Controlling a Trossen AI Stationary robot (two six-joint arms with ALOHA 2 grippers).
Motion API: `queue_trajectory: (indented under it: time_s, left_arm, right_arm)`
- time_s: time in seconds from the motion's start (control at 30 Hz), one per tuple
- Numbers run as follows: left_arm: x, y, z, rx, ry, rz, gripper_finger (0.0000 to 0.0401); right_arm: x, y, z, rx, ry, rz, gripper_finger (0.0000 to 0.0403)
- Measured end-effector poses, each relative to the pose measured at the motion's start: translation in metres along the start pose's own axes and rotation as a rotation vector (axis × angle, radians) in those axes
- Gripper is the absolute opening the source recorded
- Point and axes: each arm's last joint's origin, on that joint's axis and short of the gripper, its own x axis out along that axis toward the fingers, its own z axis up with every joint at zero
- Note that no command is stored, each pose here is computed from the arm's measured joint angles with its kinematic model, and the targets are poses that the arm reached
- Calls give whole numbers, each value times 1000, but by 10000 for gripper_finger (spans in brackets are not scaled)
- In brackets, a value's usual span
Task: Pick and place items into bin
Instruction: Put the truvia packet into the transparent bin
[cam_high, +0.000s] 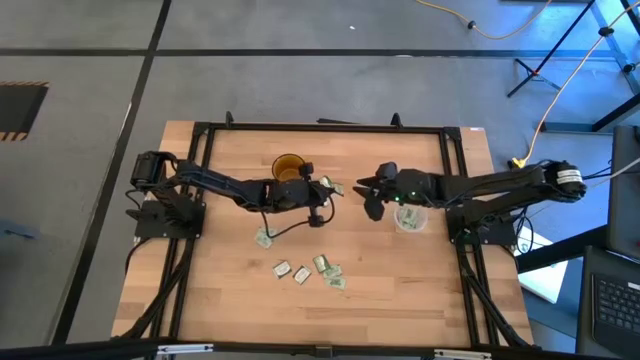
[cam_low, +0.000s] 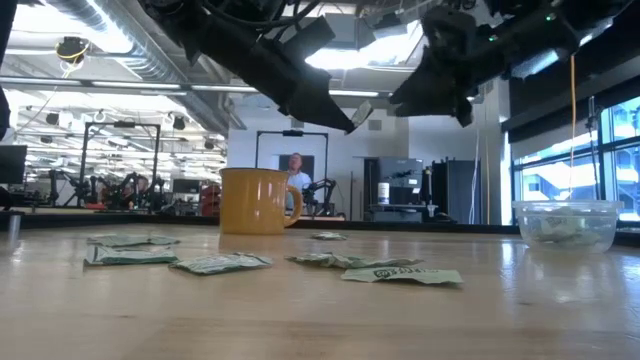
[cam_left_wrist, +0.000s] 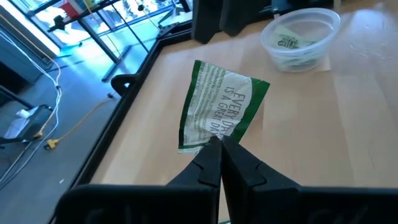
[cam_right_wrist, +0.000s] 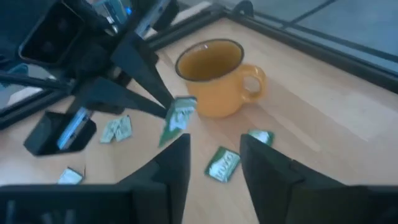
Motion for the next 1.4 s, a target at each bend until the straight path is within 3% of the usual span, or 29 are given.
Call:
queue_trajectory:
  time_s: [0.23,0.47,0.63,1.17,1.4]
  left_arm:
    - [0,2,0,-3,5,21,1]
    - [0,3,0,-25,11,54,2]
    - [0,5,-1,-32,25,123,3]
    - [0,4,2,-59,-6,81,3]
    - [0,4,2,-50,-3,81,3]
  right_arm:
    - [12,4,0,23,-56,26,198]
    - [24,7,-3,25,-92,43,199]
    - [31,7,-7,4,-86,45,188]
    - [43,9,-12,-7,-123,61,129]
    - [43,9,-12,-6,-126,62,82]
